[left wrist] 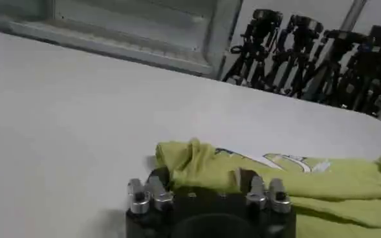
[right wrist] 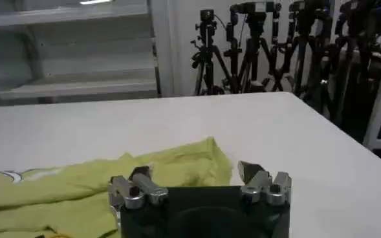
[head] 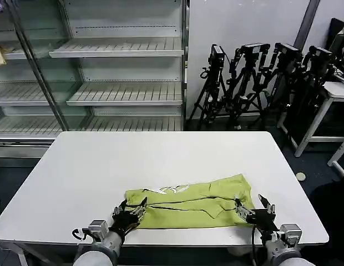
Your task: Fold and organize the clothes.
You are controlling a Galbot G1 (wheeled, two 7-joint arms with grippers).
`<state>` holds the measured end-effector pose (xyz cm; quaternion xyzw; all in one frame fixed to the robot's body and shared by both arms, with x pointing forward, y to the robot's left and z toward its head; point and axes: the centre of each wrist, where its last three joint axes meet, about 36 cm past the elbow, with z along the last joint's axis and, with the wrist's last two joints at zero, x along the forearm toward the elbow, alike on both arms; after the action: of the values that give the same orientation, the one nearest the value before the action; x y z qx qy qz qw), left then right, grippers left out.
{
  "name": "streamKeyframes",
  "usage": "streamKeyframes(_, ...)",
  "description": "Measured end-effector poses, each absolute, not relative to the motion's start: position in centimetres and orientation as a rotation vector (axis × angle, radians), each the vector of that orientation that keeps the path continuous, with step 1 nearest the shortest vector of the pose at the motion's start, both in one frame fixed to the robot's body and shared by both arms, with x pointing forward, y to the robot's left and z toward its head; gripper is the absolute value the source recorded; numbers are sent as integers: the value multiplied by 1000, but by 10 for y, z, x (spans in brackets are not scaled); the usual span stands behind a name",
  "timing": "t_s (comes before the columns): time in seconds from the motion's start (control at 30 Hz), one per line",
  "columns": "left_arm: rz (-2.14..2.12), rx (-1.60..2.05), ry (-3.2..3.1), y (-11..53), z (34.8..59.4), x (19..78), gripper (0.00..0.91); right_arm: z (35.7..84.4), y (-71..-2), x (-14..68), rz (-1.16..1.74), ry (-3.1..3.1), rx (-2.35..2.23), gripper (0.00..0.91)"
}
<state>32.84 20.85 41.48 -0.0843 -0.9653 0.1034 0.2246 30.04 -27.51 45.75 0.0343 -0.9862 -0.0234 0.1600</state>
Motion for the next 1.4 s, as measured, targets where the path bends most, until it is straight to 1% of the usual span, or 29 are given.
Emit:
streamKeyframes(0.47, 368, -249, -2650, 210, 409, 333, 20, 463, -274, 298, -69, -2834, 90, 907)
streamKeyframes(0.77, 397, -221, -2653, 228, 415, 336, 20, 467, -276, 301, -76, -2847, 84, 907)
streamKeyframes(1.0, 386, -157, -2657, 269, 423, 342, 20, 467, -275, 304, -86, -2851, 85, 907)
streamKeyframes(1.27, 327, -41, -2700, 338, 443, 359, 20, 469, -276, 304, -84, -2856, 85, 907)
streamKeyframes(1.4, 332, 0, -2718, 362, 458, 365, 20, 469, -276, 302, -84, -2852, 78, 907)
